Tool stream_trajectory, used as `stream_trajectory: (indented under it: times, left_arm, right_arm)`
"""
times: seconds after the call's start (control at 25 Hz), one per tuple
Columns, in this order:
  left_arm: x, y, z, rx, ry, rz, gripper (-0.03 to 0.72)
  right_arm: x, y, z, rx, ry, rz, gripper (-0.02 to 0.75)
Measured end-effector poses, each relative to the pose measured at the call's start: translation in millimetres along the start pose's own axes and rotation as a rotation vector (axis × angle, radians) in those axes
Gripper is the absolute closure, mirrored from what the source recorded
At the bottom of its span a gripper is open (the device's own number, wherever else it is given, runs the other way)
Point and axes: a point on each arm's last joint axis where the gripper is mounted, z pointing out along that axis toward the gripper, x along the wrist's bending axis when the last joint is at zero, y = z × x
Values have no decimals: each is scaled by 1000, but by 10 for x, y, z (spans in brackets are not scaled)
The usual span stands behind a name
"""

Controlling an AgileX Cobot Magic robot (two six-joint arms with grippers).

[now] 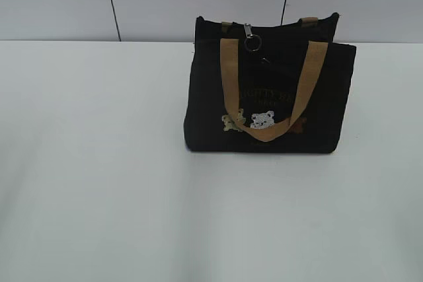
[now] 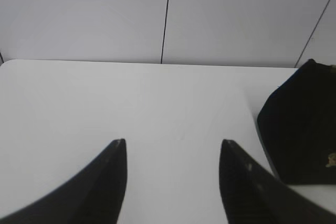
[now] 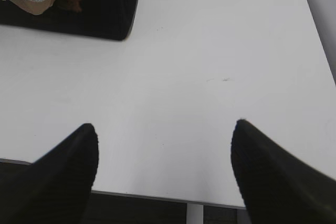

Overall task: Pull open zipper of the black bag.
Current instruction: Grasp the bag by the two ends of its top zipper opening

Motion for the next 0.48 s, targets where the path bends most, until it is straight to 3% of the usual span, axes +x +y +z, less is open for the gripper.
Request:
stream_trajectory:
  times: [0.24, 0.36, 0.48]
  left_arm:
    - [11, 93, 618, -17, -3, 16, 302]
    - [-29, -13, 1021, 55, -19, 24, 337]
    - [-93, -82, 1284, 54, -35, -1, 347]
  right_arm:
    - [0, 0, 0, 0, 0, 0, 143]
    - [0, 0, 0, 0, 0, 0, 143]
    - [0, 0, 0, 0, 0, 0, 143]
